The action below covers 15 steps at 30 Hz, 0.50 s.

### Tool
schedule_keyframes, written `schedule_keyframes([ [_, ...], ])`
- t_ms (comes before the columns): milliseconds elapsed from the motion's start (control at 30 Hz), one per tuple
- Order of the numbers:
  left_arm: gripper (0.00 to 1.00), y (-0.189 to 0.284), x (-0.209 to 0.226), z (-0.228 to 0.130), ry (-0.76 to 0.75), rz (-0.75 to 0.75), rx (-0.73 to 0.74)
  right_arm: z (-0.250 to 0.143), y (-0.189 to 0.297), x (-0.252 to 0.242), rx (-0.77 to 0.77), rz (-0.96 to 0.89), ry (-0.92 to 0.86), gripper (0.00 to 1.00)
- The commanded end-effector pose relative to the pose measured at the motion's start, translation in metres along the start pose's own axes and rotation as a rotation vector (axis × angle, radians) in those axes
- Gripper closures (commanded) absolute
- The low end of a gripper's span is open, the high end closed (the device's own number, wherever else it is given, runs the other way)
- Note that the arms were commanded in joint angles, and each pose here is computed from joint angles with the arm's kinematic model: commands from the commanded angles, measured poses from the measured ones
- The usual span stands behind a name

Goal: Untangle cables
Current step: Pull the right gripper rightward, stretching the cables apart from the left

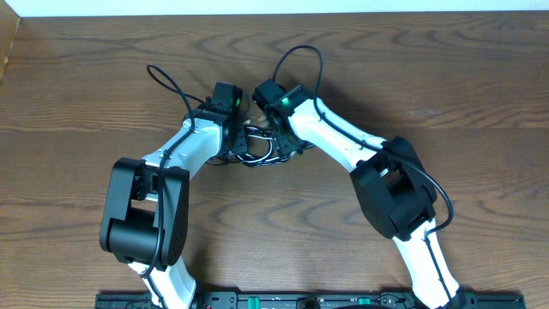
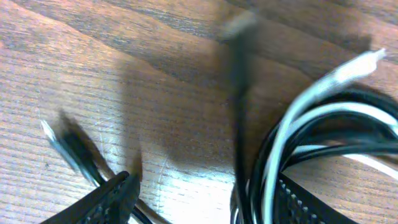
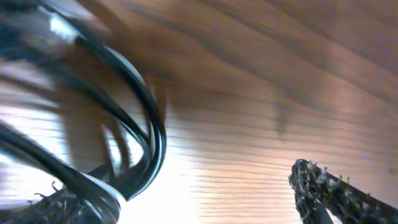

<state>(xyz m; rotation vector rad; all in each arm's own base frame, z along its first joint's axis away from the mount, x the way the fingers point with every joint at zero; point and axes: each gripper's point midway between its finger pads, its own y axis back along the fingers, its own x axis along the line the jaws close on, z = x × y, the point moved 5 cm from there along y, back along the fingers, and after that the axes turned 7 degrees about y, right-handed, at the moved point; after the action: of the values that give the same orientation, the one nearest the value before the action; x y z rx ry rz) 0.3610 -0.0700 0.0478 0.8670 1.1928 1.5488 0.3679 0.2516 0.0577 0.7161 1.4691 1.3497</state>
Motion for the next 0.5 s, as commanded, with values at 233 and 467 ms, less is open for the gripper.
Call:
schedule_keyframes([
  [233, 0.33, -0.011, 0.045, 0.008, 0.096, 0.161, -0.022, -0.018, -0.036, -0.080, 0.145, -0.267, 0.078, 0.09],
  [467, 0.33, -0.012, 0.048, 0.009, 0.113, 0.160, -0.020, -0.023, -0.044, -0.112, 0.196, -0.266, 0.012, 0.08],
])
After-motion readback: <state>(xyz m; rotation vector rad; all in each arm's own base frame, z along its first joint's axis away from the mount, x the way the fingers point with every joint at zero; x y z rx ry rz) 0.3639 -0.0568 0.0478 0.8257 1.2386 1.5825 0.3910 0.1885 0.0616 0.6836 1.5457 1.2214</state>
